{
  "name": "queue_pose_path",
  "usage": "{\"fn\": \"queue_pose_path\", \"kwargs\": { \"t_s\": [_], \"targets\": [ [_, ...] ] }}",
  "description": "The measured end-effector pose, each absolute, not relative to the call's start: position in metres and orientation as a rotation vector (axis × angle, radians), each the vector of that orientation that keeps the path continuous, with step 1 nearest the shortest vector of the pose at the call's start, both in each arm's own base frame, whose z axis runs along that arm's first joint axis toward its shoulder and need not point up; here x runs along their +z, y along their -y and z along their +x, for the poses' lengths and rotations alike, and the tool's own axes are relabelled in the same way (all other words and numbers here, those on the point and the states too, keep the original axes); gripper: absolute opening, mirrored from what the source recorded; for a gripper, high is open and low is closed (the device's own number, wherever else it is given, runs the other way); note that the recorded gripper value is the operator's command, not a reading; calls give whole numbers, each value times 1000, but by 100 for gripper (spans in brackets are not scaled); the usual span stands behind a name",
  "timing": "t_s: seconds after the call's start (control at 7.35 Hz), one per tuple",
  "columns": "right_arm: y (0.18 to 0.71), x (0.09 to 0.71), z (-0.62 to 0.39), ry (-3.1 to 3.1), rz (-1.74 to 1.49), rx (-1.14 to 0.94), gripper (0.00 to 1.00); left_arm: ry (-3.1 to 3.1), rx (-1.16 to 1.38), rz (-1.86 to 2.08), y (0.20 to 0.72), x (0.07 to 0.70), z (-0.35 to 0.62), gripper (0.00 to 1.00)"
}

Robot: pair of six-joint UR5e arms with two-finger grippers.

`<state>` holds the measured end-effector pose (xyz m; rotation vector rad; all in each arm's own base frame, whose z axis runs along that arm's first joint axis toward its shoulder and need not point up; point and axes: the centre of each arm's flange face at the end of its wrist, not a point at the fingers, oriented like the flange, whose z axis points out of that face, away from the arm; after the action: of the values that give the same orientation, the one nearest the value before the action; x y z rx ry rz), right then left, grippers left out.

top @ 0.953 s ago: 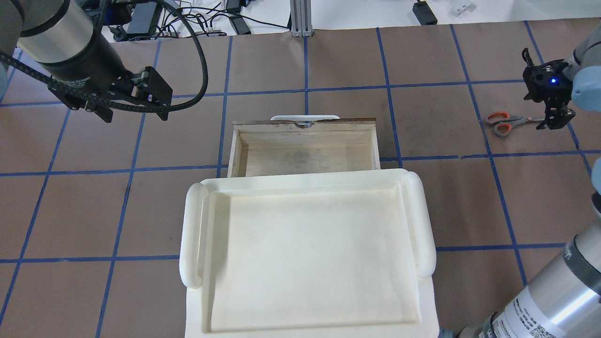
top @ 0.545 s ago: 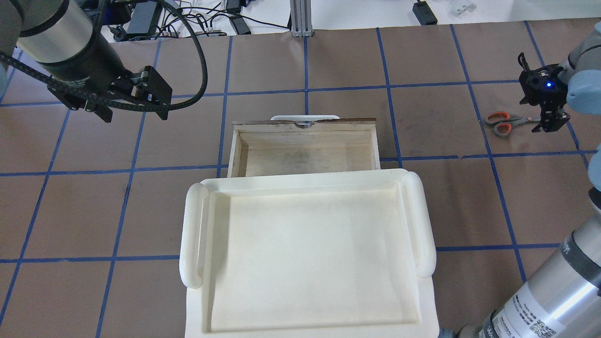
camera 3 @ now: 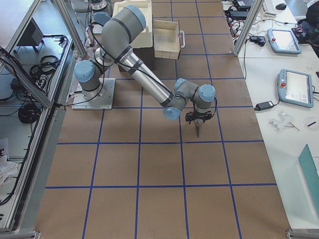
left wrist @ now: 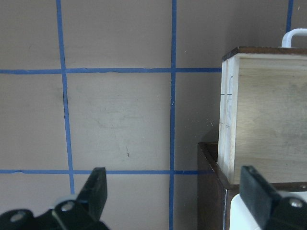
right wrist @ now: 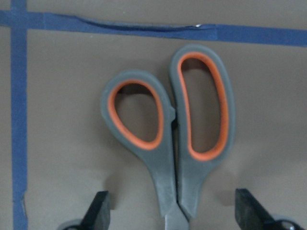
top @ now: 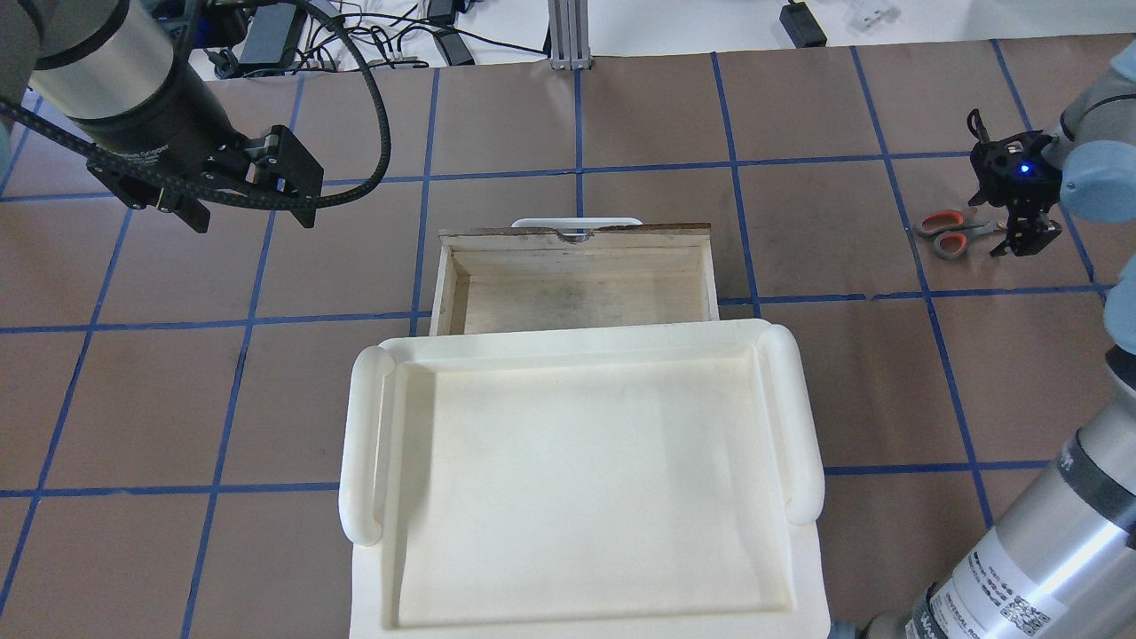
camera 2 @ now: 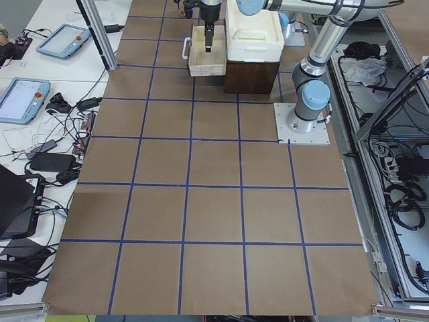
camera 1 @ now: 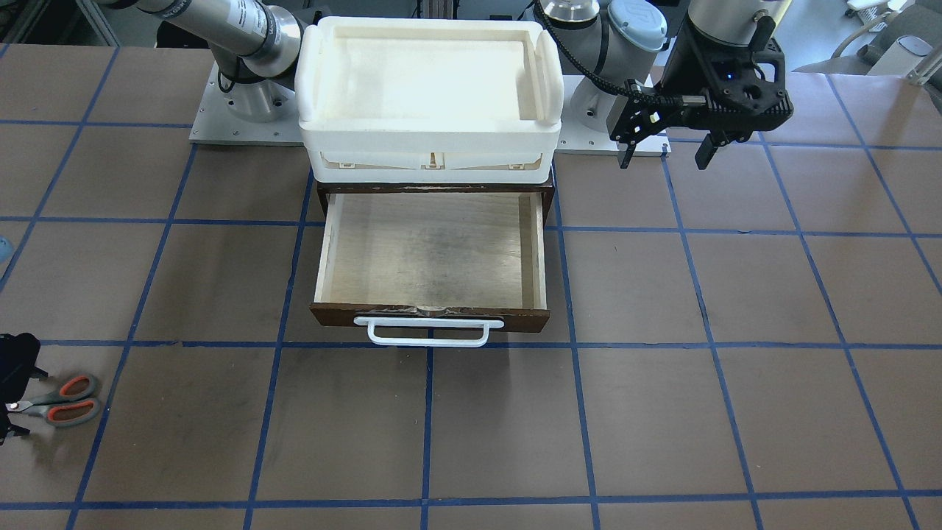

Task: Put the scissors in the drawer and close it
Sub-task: 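Close the right gripper on the scissors and lift them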

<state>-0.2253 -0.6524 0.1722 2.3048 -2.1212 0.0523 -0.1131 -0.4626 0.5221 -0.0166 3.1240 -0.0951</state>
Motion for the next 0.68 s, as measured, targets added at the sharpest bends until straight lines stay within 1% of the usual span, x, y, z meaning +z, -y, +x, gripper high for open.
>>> {"fn": "queue_pose_path", "kwargs": {
  "t_s": [0.14, 0.27, 0.41, 0.68],
  "targets": [
    [653, 172, -225, 2119, 2308, 53, 40, -3123, -102, -21, 463, 523, -111, 100],
    [653, 172, -225, 2112, 2313, 53, 3, -3124, -103, -26, 464, 523, -109, 100],
    [653, 172, -225, 2100, 2322, 52, 0, -3124, -104, -24, 465, 523, -107, 100],
    [654, 174, -224, 2035, 2364, 52, 0, -3111, -117, -22, 466, 527, -106, 100]
  ]
}}
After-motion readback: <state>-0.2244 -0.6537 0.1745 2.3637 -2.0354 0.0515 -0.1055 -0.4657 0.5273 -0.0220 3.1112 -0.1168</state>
